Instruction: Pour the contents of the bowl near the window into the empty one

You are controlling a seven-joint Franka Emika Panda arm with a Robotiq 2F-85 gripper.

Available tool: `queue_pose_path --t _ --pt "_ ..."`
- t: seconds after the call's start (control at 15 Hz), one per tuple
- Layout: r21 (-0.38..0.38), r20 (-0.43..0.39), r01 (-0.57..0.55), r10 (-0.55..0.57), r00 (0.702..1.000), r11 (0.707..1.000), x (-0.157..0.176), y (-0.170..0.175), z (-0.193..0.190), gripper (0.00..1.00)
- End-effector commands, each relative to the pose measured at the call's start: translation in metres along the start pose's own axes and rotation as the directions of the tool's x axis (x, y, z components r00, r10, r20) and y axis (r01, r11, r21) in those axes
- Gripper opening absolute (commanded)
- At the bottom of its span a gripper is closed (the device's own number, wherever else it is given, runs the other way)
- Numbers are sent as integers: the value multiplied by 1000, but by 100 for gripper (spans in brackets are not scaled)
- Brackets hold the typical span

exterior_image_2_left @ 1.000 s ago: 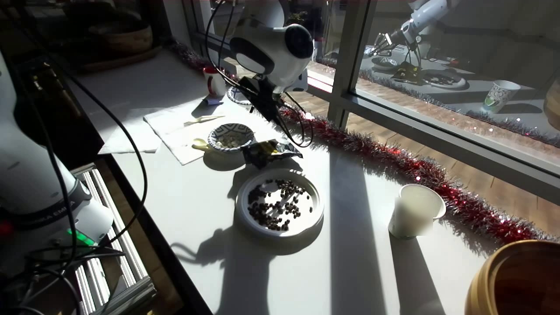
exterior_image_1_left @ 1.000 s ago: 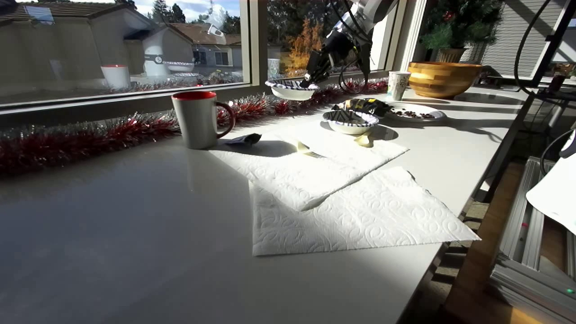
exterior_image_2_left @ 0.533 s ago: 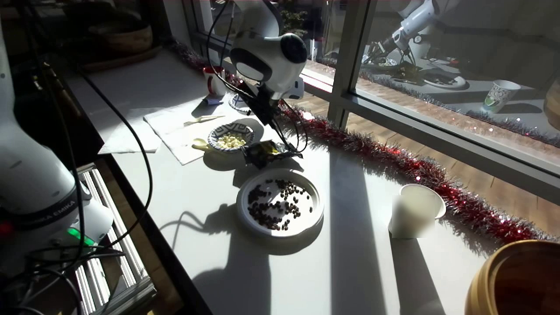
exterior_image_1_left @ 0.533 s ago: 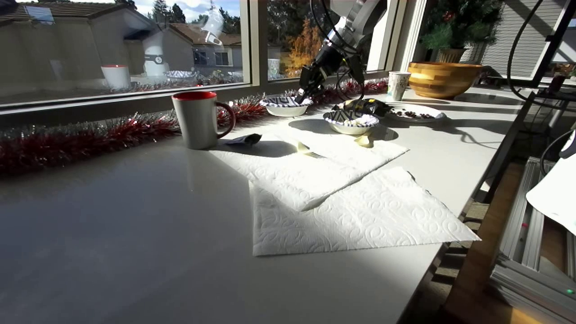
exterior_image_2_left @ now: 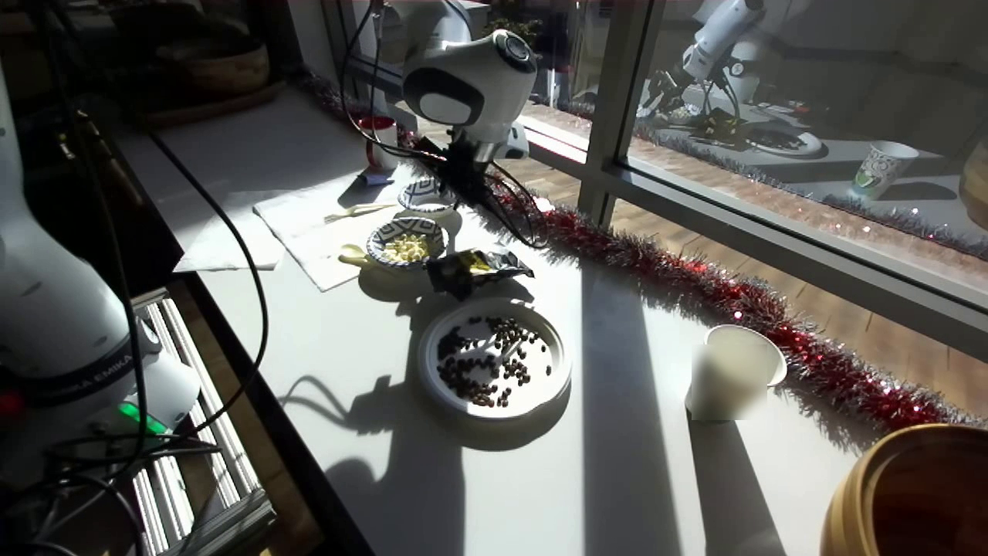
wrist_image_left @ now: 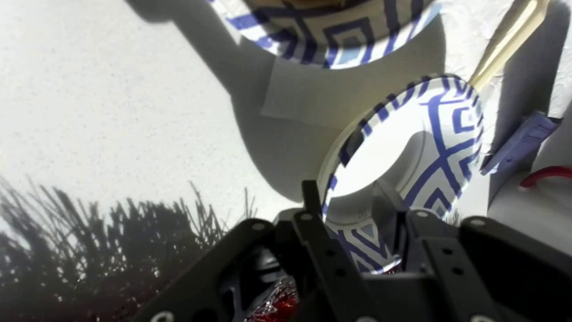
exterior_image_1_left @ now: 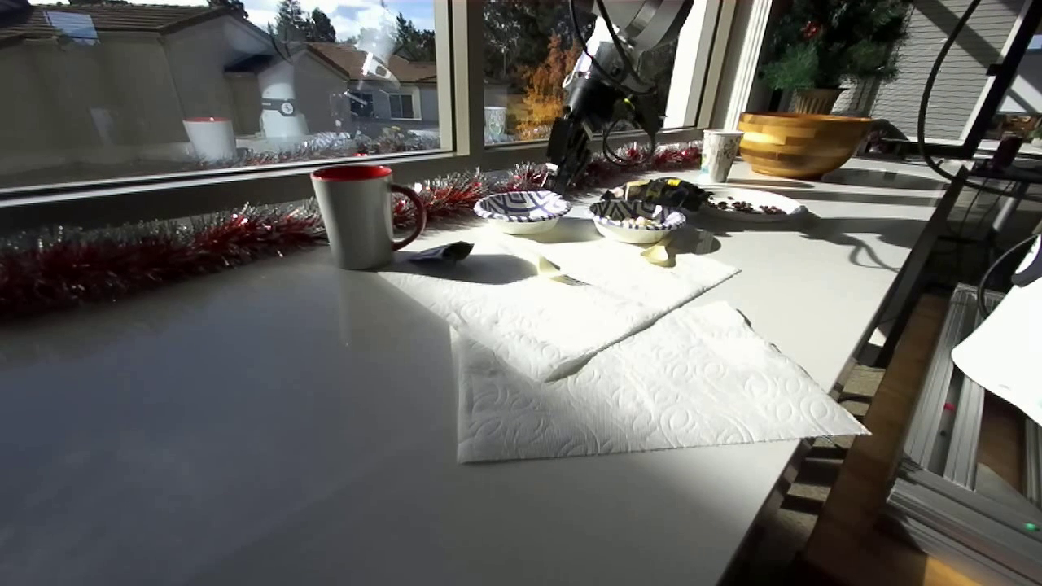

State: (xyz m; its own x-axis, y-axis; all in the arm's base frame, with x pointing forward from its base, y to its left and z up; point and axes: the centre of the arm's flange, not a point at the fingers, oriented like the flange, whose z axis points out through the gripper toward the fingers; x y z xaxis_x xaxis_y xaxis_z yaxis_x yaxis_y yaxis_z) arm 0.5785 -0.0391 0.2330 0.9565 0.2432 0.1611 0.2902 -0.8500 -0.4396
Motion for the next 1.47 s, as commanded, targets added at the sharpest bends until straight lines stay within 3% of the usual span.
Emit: queue_pose_path --t 0.0,0.27,0.47,0.67,0.8,1.0,1.07,1.13,1.2,1.4 --pt "-146 130 84 -65 989 986 -4 -50 -52 69" --pt "-350 227 150 -71 971 925 -9 -108 -100 96" --pt "-495 270 140 -1 963 858 -17 -148 -125 100" --pt "-641 182 50 88 979 766 -39 -169 -146 100" --pt "-682 93 -60 168 981 729 -64 -174 -158 100" --pt "-660 -24 -239 298 954 712 -111 -186 -182 100" --pt "-637 -61 -277 312 948 719 -127 -188 -191 100" --pt "-616 -72 -247 258 963 748 -140 -192 -204 100" --pt "-654 -11 -218 279 960 724 -89 -174 -178 100" --pt "-639 -59 -244 269 961 730 -115 -185 -197 100"
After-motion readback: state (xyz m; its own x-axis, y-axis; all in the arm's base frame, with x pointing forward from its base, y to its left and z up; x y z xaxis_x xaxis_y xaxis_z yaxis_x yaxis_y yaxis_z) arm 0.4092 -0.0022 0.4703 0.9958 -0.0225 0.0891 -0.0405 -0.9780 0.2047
